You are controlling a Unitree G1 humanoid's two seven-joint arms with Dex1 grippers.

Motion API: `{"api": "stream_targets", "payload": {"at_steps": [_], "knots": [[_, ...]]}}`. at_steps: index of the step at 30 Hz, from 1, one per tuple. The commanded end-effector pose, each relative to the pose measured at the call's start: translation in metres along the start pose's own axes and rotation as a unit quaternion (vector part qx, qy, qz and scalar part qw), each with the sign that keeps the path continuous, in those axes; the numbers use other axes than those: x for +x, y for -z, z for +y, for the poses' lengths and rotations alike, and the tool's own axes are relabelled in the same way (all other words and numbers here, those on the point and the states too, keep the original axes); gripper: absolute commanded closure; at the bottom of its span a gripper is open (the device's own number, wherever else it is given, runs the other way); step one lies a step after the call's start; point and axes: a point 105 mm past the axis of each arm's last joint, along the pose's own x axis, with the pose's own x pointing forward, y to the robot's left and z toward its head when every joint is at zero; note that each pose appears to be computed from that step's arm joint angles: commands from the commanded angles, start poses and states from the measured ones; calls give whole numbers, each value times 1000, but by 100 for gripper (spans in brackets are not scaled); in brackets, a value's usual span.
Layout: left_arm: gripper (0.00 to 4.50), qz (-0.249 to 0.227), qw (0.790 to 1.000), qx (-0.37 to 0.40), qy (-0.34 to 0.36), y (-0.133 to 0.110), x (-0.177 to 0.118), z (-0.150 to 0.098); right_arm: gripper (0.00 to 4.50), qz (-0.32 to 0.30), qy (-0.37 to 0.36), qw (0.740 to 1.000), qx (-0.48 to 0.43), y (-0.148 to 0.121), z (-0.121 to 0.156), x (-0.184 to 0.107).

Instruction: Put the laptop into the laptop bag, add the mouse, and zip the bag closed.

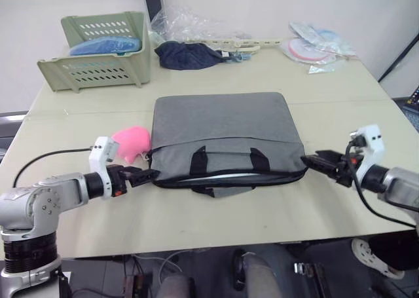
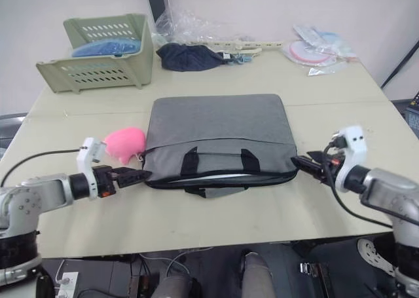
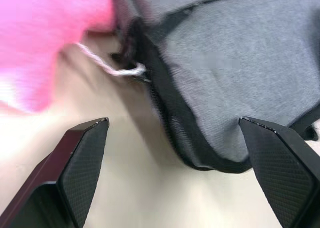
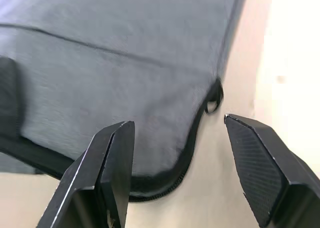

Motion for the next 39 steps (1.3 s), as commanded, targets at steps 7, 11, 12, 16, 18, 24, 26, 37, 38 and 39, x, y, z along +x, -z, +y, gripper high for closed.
{"api": "stream_targets", "payload": {"at_steps": [7,11,12,16,18,24,26,37,38,39], "knots": [[2,-102,988,103,49,-55,-55,-22,132,-22,-68,995,-73,-41,34,-19],[2,-114,973,183,84,-64,-83,-44,132,-43,-79,990,-105,-62,46,-18],[2,-126,968,199,81,-69,-86,-46,132,-48,-83,990,-107,-65,48,-16],[2,-225,942,239,67,-109,-108,-55,132,-66,-122,983,-123,-74,72,-5],[0,-233,936,253,76,-111,-109,-62,156,-76,-128,980,-128,-78,78,0],[0,-232,925,287,85,-111,-105,-76,391,-99,-135,978,-122,-85,84,10],[0,-230,924,291,89,-110,-106,-80,442,-102,-143,978,-115,-84,87,17],[0,-235,922,295,82,-112,-111,-83,442,-121,-154,973,-123,-91,89,52],[0,-236,922,295,82,-111,-111,-82,442,-122,-154,973,-125,-92,90,54],[0,-236,922,294,85,-111,-111,-83,442,-125,-153,972,-127,-93,90,57]]}}
